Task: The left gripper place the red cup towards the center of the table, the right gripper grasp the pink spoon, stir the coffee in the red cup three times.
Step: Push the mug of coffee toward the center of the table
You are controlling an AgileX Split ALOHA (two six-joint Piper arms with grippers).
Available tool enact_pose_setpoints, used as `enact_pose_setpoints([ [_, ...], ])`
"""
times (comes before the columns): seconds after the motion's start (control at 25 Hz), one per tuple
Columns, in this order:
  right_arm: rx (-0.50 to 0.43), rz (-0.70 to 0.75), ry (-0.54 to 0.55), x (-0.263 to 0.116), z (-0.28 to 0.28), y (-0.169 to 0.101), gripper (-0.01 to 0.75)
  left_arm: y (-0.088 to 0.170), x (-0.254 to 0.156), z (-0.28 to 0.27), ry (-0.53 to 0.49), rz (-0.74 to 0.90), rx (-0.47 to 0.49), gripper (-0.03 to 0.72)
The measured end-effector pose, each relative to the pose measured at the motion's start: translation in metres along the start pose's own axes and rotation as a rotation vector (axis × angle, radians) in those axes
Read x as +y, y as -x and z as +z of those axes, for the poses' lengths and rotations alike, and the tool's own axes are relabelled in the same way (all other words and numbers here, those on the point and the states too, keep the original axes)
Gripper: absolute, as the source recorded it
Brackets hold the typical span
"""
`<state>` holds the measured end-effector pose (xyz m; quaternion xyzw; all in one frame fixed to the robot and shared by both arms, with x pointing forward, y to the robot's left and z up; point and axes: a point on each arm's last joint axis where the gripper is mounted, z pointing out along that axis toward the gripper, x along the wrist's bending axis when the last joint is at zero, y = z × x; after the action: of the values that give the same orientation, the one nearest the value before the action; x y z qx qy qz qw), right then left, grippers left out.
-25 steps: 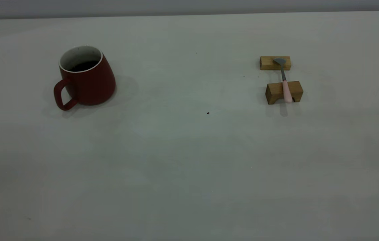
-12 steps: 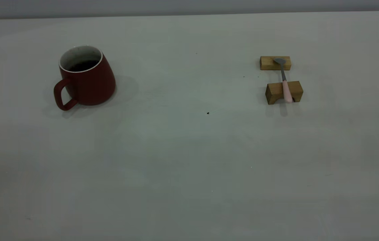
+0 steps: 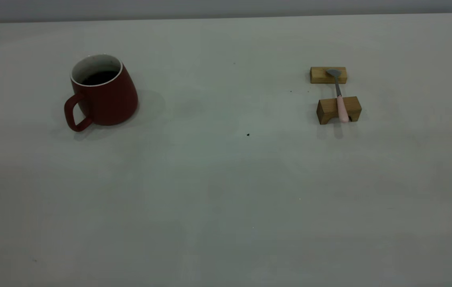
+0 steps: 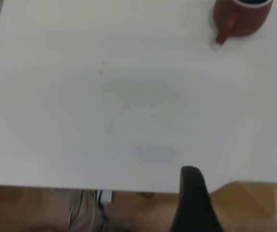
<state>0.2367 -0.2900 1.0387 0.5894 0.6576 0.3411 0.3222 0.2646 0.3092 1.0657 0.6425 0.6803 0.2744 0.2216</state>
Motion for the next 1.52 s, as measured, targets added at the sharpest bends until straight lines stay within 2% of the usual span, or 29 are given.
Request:
enact_pose_setpoints([
  [0.12,0.000,0.000,0.000,0.000,0.000,0.000,0.419,0.002,0.040,0.026,-0.125,0.021,0.010,0.573],
  [0.32,0.000,0.000,0.000,0.000,0.000,0.000,0.419,0.008,0.094,0.086,-0.229,0.091,0.007,0.601],
  [0.48,0.000,0.000,0.000,0.000,0.000,0.000,0.419,0.014,0.120,0.143,-0.312,0.178,-0.019,0.666],
  [0.6,0.000,0.000,0.000,0.000,0.000,0.000,0.419,0.021,0.131,0.184,-0.341,0.226,-0.063,0.672],
  [0.92,0.000,0.000,0.000,0.000,0.000,0.000,0.419,0.048,0.139,0.273,-0.403,0.333,-0.183,0.671],
  [1.2,0.000,0.000,0.000,0.000,0.000,0.000,0.418,0.070,0.134,0.330,-0.445,0.397,-0.211,0.671],
  [1.52,0.000,0.000,0.000,0.000,0.000,0.000,0.418,0.077,0.118,0.378,-0.482,0.441,-0.224,0.651],
])
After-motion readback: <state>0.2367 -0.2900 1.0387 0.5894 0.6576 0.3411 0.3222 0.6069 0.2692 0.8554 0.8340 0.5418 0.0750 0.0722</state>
